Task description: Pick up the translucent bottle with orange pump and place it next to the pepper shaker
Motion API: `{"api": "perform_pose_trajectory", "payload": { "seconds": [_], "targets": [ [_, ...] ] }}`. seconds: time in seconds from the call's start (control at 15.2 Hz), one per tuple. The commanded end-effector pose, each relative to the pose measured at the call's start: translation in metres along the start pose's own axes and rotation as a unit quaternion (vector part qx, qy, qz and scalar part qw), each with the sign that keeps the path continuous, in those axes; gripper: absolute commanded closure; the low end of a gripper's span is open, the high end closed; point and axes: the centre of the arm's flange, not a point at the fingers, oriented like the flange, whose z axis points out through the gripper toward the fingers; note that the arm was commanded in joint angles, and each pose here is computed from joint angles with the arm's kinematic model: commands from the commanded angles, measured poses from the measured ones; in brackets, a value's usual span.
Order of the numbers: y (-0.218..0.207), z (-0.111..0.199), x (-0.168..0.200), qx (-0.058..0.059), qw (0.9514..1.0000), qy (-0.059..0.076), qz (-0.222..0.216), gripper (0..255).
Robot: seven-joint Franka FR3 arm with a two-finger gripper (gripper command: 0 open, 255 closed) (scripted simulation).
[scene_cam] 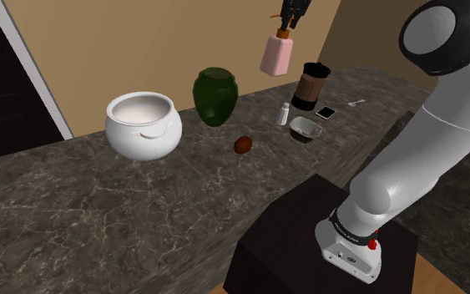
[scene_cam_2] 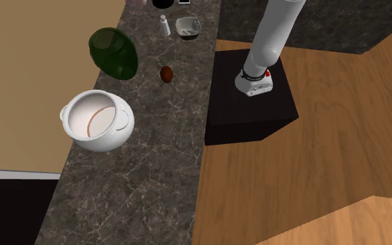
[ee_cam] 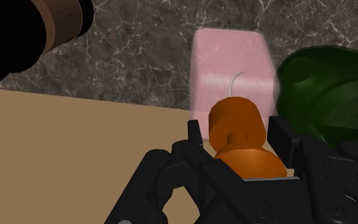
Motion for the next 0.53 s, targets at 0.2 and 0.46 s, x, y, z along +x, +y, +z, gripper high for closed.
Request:
{"api": "perform_pose_trajectory", "payload": {
  "seconds": [0.2, 0.46],
  "targets": [
    [-0.002, 0.026, -0.004, 0.000, 1.0000, 0.000, 0.000, 255],
    [-0.004, 0.047, -0.008, 0.000, 1.0000, 0.000, 0.000, 255]
  ]
}}
